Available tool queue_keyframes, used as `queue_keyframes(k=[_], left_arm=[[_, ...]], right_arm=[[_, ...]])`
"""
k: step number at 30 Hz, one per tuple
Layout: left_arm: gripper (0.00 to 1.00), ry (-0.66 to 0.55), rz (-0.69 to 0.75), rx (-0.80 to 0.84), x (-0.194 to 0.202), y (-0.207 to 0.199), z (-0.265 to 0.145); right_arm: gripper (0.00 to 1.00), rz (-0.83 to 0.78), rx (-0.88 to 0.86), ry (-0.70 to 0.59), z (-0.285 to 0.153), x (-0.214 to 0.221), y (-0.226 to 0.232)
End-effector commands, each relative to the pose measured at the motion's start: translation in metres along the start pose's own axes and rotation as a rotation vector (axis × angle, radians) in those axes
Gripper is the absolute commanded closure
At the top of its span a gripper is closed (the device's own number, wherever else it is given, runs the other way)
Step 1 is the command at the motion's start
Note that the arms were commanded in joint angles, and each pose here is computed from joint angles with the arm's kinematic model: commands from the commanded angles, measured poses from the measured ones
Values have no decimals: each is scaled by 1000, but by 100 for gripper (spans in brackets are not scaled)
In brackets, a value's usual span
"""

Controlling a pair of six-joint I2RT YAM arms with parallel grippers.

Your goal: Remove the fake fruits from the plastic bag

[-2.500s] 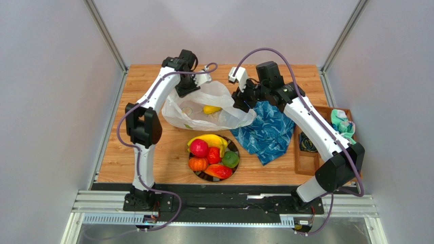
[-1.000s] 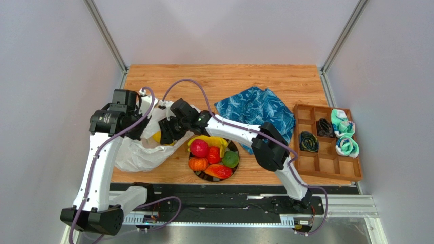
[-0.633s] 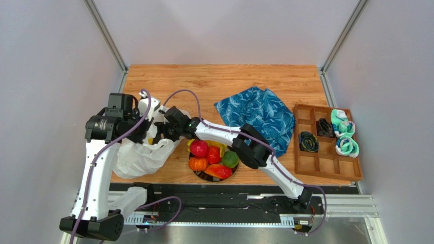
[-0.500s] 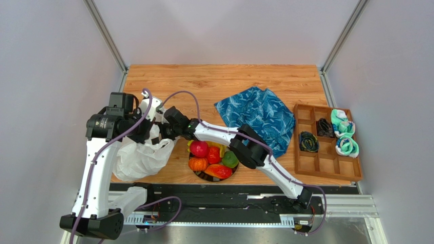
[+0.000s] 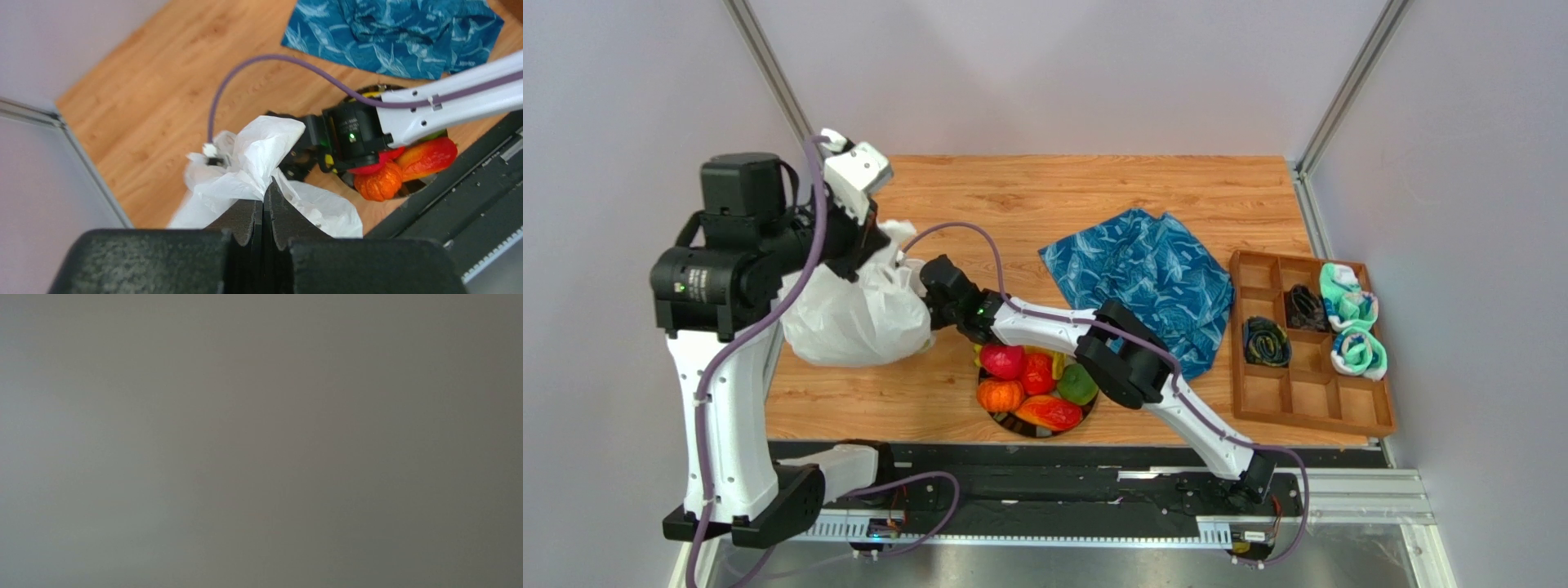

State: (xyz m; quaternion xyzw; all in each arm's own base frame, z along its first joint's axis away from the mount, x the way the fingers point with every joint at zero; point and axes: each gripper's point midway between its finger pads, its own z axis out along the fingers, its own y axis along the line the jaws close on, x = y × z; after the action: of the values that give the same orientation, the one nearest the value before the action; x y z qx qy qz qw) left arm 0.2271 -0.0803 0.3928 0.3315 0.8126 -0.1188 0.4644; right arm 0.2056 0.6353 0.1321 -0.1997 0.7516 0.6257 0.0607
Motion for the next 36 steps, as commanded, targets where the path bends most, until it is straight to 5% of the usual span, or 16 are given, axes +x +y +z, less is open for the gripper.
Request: queue_keyframes(k=[1,9,15,22,28,32,36], left_arm=[[100,-50,48,68,-28,-5,-7],[100,133,-106,186,32,-17,36],[100,-139,-10,58,-34,-18,-19],[100,-102,-118,241,-27,-39,4],[100,-88,-112,206,-34,-26,9],[100,-75,-104,196,-30,-25,9],[100,27,-69,127,3,-17,12]], right_arm=[[29,-36,-71,34,-14,10,48],[23,-49,-85,5,-11,8,47],[20,40,-2,-38,4,2,17],[12,112,-33,-40,23,11,10],[12,106,-89,-58,38,6,10],[52,74,-50,-66,40,3,-3],[73,9,-61,-72,17,-14,11]])
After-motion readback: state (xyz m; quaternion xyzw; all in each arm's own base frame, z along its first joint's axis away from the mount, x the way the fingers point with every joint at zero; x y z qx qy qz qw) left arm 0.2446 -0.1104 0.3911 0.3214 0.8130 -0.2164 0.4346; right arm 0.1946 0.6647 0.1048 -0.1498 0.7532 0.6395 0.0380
